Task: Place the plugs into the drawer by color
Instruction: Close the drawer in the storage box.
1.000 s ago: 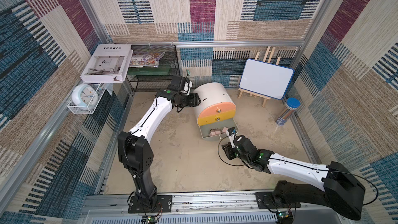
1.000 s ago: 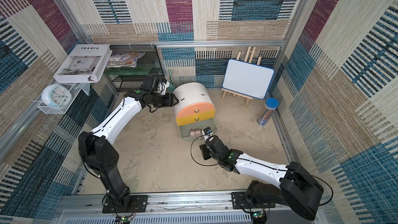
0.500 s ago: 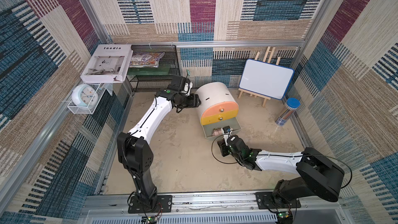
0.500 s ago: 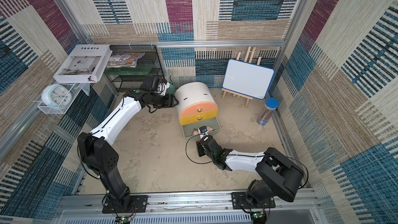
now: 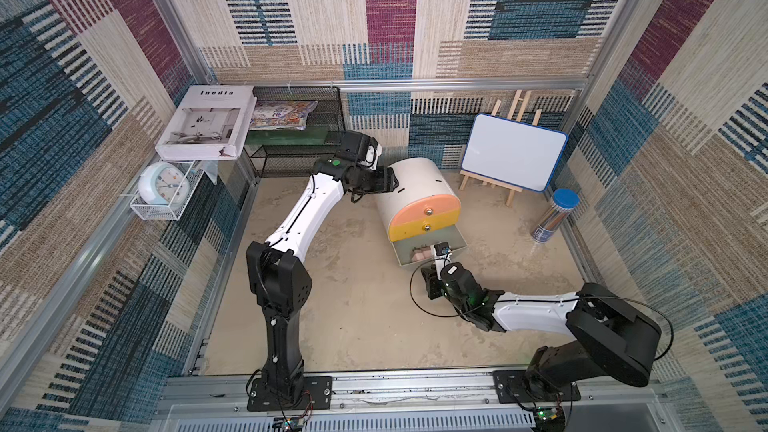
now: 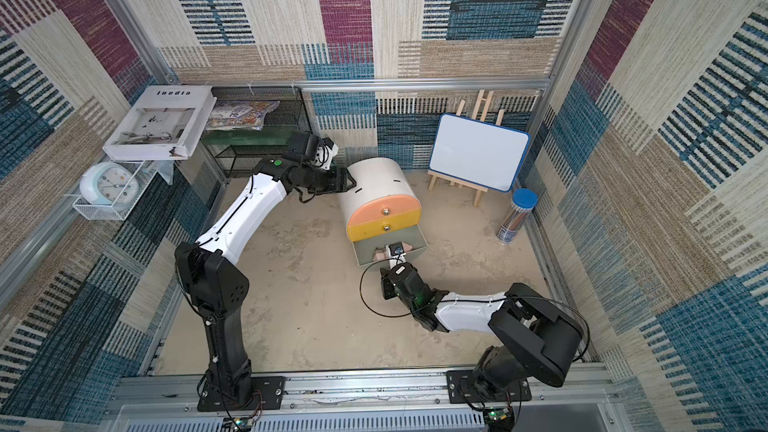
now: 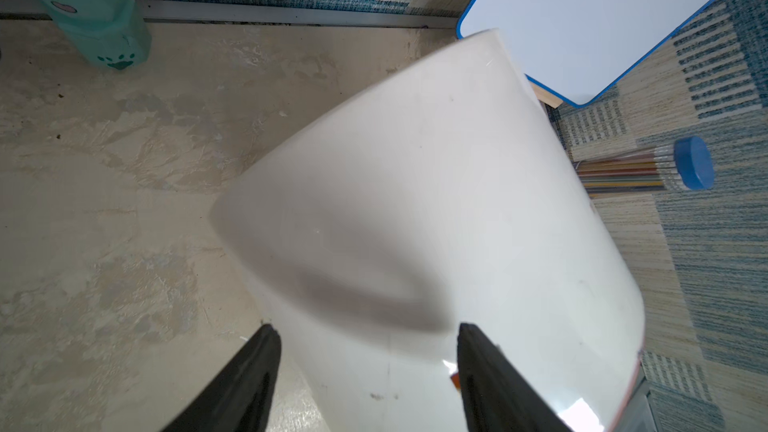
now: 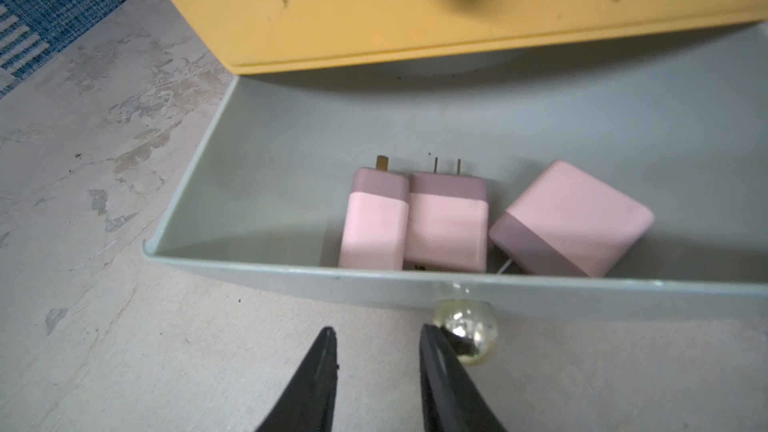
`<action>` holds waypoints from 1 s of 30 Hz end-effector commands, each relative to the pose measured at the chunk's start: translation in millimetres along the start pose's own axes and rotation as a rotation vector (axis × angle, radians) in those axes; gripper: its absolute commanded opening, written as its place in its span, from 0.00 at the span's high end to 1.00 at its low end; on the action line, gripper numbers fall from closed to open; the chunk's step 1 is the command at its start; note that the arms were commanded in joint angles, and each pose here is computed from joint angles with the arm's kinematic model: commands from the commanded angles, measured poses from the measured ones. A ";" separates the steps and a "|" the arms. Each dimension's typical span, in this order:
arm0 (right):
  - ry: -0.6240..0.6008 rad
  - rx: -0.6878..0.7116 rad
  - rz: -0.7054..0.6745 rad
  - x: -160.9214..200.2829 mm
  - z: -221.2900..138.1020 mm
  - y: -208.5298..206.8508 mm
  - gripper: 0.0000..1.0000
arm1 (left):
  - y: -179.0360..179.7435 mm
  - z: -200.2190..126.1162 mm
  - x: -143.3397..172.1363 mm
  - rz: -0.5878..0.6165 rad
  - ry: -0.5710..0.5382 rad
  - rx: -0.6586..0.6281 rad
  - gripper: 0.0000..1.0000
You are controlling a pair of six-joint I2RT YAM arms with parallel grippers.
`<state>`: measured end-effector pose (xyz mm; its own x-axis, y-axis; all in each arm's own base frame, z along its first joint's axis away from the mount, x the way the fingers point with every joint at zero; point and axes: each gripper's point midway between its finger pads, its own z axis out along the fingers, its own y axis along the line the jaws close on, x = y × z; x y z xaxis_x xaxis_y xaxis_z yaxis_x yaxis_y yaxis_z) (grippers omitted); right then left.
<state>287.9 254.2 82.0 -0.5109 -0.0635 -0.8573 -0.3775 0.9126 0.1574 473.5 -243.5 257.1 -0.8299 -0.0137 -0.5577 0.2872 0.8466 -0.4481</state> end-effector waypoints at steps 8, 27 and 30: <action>-0.096 0.035 0.001 -30.7 15.7 5.9 0.64 | 7.7 7.6 20.5 0.007 0.062 -0.009 0.29; -0.192 0.072 0.009 -71.2 60.6 12.4 0.63 | 10.3 8.3 29.7 0.002 0.075 -0.009 0.29; -0.208 0.072 0.018 -78.0 66.4 11.1 0.63 | 10.5 7.7 29.7 0.003 0.073 -0.011 0.29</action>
<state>365.9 290.3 102.6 -0.3922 -0.0069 -0.9198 -0.2999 0.9463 0.1208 462.2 -240.1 232.7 -0.8537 0.0073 -0.5207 0.2790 0.8507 -0.4455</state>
